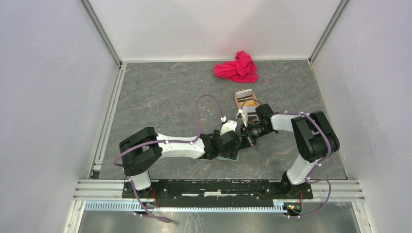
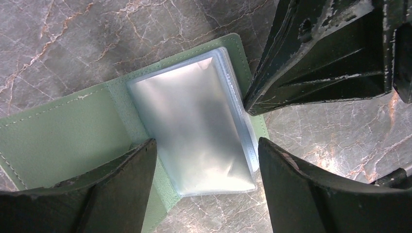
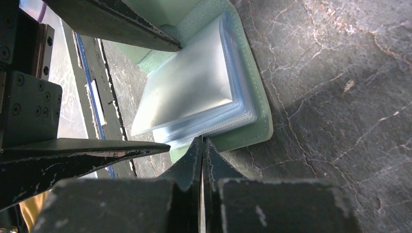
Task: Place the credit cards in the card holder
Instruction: Open the card holder at the center of the board.
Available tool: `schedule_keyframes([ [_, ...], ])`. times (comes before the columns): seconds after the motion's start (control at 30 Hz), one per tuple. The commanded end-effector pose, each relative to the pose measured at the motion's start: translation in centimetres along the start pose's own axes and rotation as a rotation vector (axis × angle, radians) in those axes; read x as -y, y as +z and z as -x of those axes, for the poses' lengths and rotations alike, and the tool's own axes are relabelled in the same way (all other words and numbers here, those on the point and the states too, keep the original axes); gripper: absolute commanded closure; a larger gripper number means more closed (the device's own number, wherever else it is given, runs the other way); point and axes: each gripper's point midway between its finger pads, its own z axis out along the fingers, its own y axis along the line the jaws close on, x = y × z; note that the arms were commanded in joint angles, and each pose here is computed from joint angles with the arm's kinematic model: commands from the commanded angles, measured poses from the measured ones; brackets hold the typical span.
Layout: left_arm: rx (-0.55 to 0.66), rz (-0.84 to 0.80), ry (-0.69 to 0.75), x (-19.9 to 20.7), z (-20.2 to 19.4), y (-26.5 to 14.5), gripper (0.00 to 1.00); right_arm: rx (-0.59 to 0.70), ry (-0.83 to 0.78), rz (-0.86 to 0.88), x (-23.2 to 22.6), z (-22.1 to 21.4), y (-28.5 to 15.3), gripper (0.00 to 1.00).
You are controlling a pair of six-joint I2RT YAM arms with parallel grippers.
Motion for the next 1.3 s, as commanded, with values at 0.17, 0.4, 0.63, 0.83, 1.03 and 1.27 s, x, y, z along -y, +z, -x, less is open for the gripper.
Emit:
schedule_keyframes([
  [0.17, 0.011, 0.075, -0.010, -1.3, 0.2, 0.4, 0.23, -0.009, -0.019, -0.032, 0.9, 0.5, 0.1, 1.00],
  [0.4, 0.002, 0.086, -0.009, -1.5, 0.1, 0.6, 0.26, -0.012, -0.017, -0.038, 1.0, 0.4, 0.1, 1.00],
  [0.63, -0.016, 0.121, -0.021, -2.5, -0.2, 0.4, 0.33, -0.019, -0.014, -0.054, 1.3, 0.3, 0.0, 1.00],
  [0.83, -0.009, 0.138, -0.054, -3.6, -0.1, -0.2, 0.40, -0.024, -0.010, -0.064, 1.5, 0.2, 0.0, 1.00],
  [1.03, 0.032, 0.075, -0.168, -4.7, 0.7, -1.4, 0.41, -0.025, -0.013, -0.073, 1.6, 0.3, -0.1, 1.00],
  [1.27, 0.054, -0.092, -0.362, -5.6, 0.9, -2.6, 0.41, -0.006, -0.058, -0.041, 0.8, 0.9, -0.3, 0.98],
])
